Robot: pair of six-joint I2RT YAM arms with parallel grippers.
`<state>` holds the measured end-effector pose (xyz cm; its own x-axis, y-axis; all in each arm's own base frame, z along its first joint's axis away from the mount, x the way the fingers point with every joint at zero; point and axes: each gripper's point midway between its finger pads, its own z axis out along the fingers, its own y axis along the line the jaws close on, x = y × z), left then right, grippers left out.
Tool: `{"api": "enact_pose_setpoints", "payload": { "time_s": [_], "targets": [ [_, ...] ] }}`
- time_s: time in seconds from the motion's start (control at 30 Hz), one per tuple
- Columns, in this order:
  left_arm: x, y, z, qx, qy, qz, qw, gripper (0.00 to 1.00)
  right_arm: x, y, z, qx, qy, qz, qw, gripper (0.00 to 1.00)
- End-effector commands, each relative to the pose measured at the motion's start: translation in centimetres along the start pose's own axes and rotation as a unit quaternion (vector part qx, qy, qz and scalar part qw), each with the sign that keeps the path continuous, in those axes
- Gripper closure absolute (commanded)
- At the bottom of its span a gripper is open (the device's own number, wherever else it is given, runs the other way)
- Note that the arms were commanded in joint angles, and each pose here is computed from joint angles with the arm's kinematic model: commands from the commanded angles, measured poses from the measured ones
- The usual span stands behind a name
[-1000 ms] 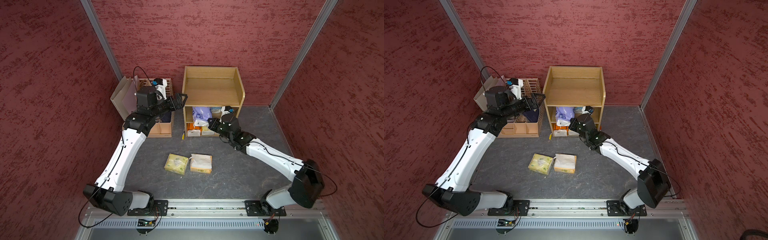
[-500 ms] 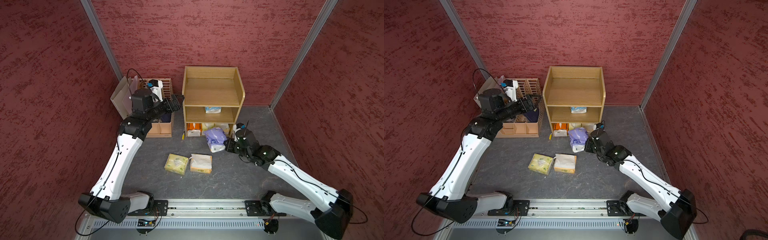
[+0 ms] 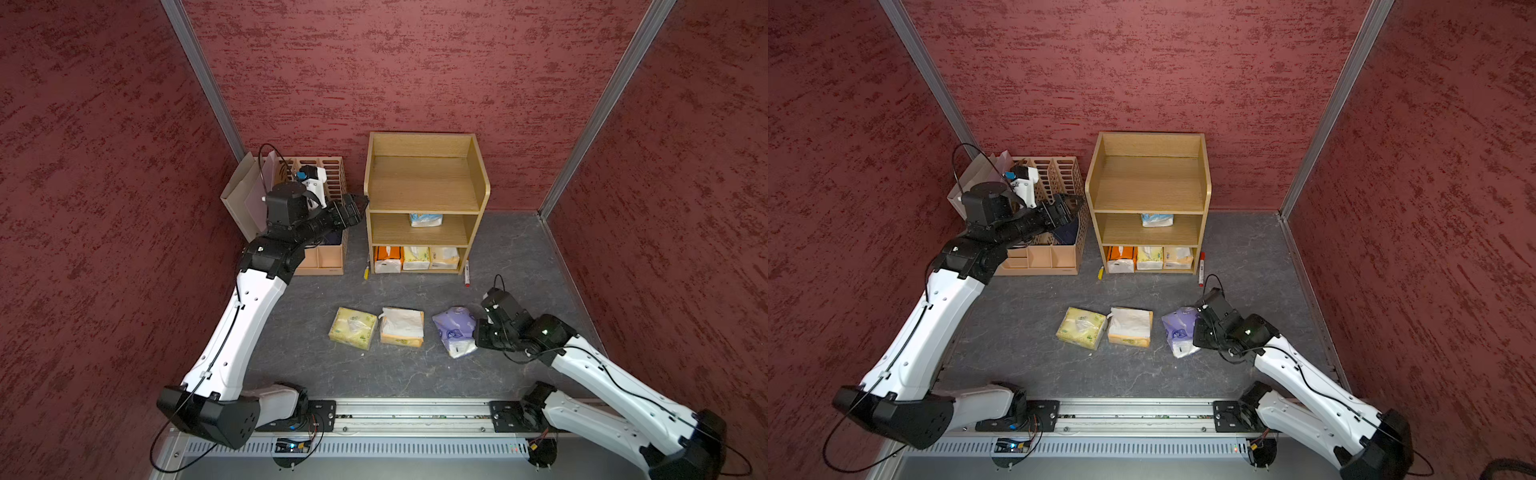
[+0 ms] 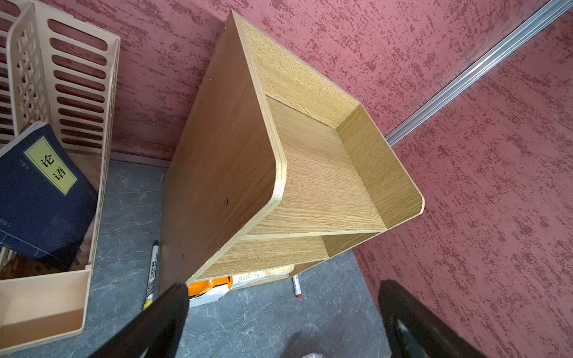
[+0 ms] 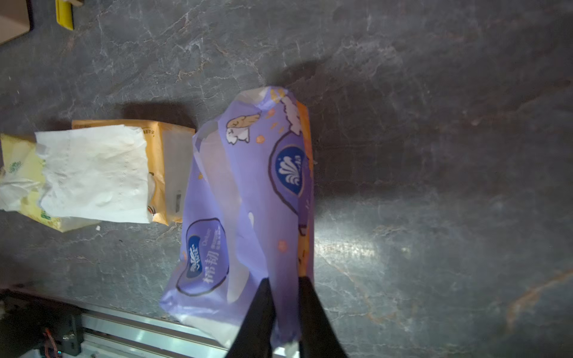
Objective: Remove the tissue boxes from the shelf
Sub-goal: Place the box of tissues at the center of the board.
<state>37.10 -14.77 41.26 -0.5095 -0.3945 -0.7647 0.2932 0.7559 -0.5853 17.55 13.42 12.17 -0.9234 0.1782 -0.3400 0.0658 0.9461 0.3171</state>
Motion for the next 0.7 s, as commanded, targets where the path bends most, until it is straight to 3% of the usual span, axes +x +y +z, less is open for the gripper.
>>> {"api": "enact_pose_setpoints", "payload": {
  "time_s": [0.0,0.07,0.23,0.3,0.4,0.5,0.57,0.67],
  "targets": [
    [-0.1,-1.0,-0.7,0.015,-0.006,0.004,1.000,0.00,0.5,-0.3,-0.8,-0.006,0.001,0.015,1.000,0.41],
    [-0.1,-1.0,-0.8,0.015,-0.007,0.005,1.000,0.00,0.0,-0.6,-1.8,-0.003,-0.019,0.026,0.999,0.30],
    [0.0,-0.9,-0.5,0.013,-0.008,0.006,1.000,0.00,-2.9,-0.3,-4.9,0.005,-0.081,0.050,0.995,0.28],
    [-0.1,-1.1,-0.2,0.018,-0.009,0.006,1.000,0.00,-4.3,1.4,-5.2,-0.021,-0.095,0.052,0.994,0.29],
    [-0.3,-2.8,0.5,0.052,-0.003,0.028,0.998,0.00,-7.0,5.8,-5.3,-0.117,-0.132,0.067,0.982,0.29],
    [-0.1,-4.7,1.3,0.065,0.016,0.072,0.995,0.00,-10.3,9.1,-5.5,-0.212,-0.196,0.119,0.950,0.31],
    [0.0,-5.0,1.9,0.062,0.023,0.081,0.995,0.00,-12.7,10.7,-5.6,-0.269,-0.240,0.164,0.918,0.34],
    [-0.7,-4.9,2.3,0.057,0.012,0.084,0.995,0.00,-15.9,12.6,-6.0,-0.308,-0.286,0.193,0.887,0.40]
  ]
}}
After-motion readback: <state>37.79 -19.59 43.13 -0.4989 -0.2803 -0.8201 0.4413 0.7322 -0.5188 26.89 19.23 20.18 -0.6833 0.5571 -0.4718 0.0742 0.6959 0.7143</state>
